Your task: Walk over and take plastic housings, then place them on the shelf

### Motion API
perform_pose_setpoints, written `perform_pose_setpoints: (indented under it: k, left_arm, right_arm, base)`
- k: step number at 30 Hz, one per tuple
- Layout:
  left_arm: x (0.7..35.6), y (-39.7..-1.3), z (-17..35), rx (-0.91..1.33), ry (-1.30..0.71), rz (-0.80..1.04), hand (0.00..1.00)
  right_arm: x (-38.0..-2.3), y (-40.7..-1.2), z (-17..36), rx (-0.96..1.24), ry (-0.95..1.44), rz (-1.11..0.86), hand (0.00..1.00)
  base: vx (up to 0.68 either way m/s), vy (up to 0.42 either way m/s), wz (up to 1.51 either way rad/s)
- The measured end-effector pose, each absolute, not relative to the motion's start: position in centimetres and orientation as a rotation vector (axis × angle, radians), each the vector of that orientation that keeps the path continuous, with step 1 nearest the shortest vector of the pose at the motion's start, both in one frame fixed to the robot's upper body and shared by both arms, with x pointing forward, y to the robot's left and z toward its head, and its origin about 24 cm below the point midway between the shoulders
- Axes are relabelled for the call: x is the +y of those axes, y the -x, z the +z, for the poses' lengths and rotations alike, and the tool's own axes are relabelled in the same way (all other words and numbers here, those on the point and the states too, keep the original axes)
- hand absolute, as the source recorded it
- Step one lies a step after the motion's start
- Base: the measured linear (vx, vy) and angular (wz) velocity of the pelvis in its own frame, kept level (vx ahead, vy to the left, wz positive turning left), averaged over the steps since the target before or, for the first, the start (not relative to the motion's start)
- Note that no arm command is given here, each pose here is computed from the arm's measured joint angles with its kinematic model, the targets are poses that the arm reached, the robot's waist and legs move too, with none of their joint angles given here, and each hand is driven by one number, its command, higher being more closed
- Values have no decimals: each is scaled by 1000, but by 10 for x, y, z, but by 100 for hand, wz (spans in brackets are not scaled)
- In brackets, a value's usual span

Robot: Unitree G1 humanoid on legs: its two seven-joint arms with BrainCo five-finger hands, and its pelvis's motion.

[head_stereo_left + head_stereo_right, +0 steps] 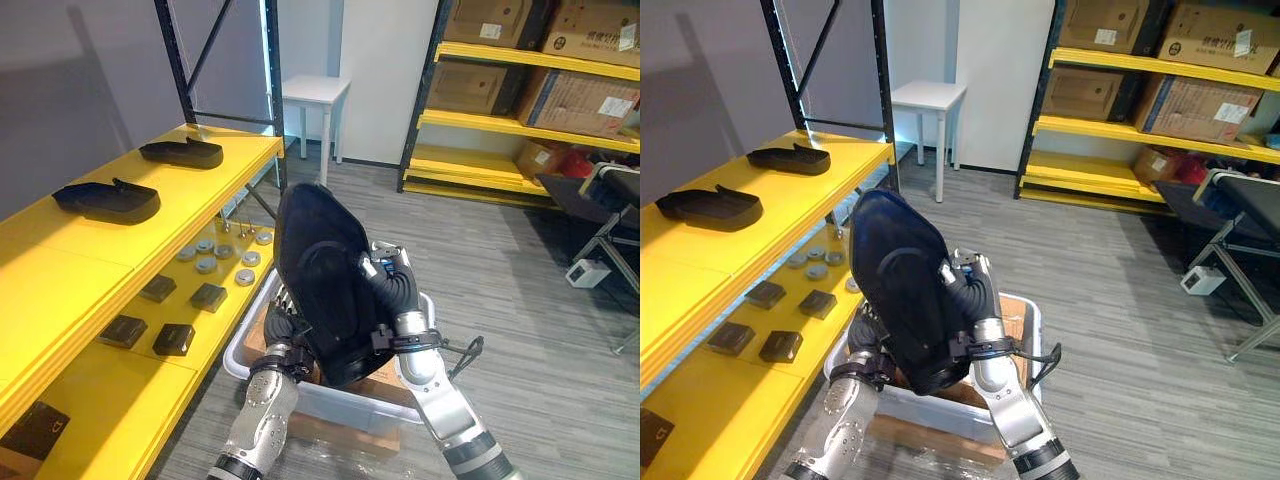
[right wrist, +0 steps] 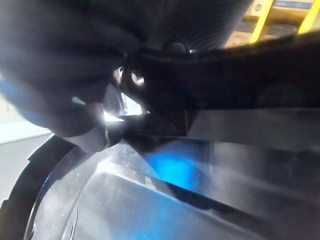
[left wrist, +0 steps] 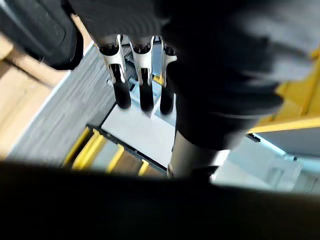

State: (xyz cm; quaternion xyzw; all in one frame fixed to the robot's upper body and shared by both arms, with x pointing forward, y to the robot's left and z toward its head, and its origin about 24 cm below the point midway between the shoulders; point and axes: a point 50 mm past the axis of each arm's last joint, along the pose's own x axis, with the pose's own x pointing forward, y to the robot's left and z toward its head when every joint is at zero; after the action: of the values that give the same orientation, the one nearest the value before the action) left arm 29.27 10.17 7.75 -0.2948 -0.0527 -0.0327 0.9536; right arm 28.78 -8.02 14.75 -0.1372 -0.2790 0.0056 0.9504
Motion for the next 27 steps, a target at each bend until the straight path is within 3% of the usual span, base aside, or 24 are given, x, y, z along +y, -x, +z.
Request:
perform_pose_setpoints:
  k: [2, 3, 9, 17, 20, 27]
  left_arm:
    - [102, -293, 79, -115, 622, -75, 100]
    - [103, -292, 83, -134, 639, -90, 0]
    - [107, -292, 86, -157, 615, -91, 0]
    - [116, -279, 39, -9, 339, -13, 0]
    - [127, -261, 8, 113, 324, 66, 0]
    - [163, -240, -13, 170, 328, 237, 0]
  right_arm:
    - [-79, -289, 144, -553, 286, 17, 100]
    - [-79, -289, 141, -543, 291, 22, 100]
    - [-78, -290, 138, -536, 310, 34, 100]
    - [-78, -289, 140, -556, 355, 38, 100]
    - [-92, -291, 150, -578, 321, -41, 100]
    - [-126, -294, 164, -609, 301, -214, 100]
  base:
    - [-11, 16, 10]
    - [-12, 10, 13]
    - [-4, 18, 11]
    - [4, 12, 3]
    - [0, 0, 0]
    - [1, 14, 3]
